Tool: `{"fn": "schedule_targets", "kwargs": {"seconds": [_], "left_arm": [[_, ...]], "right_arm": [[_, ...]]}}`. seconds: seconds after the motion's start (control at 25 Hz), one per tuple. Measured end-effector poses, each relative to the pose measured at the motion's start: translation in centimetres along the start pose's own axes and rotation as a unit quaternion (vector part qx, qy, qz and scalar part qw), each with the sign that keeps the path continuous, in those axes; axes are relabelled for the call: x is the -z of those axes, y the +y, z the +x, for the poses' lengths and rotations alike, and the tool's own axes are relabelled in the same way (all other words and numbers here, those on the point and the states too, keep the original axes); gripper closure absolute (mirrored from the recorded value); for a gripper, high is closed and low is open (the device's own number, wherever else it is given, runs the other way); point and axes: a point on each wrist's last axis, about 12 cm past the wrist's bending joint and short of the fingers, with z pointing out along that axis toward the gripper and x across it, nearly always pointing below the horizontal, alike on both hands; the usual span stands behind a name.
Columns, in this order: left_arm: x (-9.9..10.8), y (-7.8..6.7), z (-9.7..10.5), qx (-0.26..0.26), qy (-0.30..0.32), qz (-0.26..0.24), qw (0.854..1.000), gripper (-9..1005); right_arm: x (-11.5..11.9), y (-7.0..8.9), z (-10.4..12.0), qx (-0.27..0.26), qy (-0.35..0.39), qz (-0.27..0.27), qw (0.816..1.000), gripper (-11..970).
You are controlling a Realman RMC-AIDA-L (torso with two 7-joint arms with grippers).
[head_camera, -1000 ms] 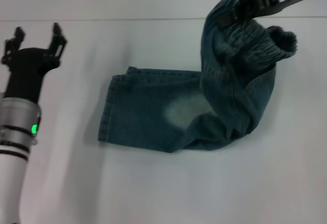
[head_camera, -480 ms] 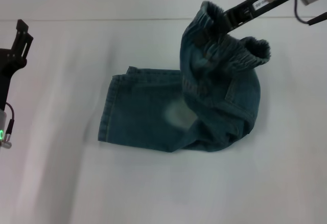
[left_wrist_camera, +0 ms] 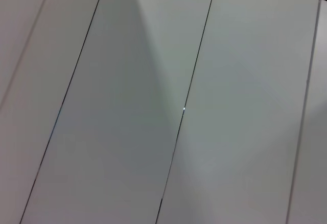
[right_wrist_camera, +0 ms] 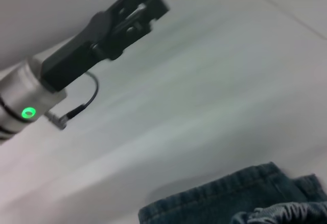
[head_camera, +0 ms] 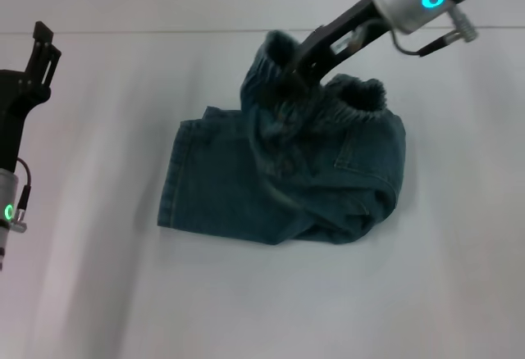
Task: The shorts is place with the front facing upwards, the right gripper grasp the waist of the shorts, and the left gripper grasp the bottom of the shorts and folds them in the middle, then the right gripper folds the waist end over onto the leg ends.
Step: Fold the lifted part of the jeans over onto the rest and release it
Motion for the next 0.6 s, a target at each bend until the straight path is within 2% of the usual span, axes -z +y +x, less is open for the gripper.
{"fn": "schedule_targets", "kwargs": {"seconds": [0.2,0.36,0.6], "left_arm": [[0.1,-0.3,0.3,0.005,0.005,-0.001,1.000,138],[0.2,-0.6,0.4,0.008,0.009,0.004,1.000,138],[0.4,-0.9,0.6,0.007,0.016,0.014,1.000,138]], "right_arm": [[-2.1,1.6,-1.1,0.046,0.031,-0.017,0.998,720],[-3.1,2.1,-1.5,0.065,0.035,-0.018,0.997,700],[-3.7,2.1,-1.8,0.086,0.023,-0.005,0.996,564]]}}
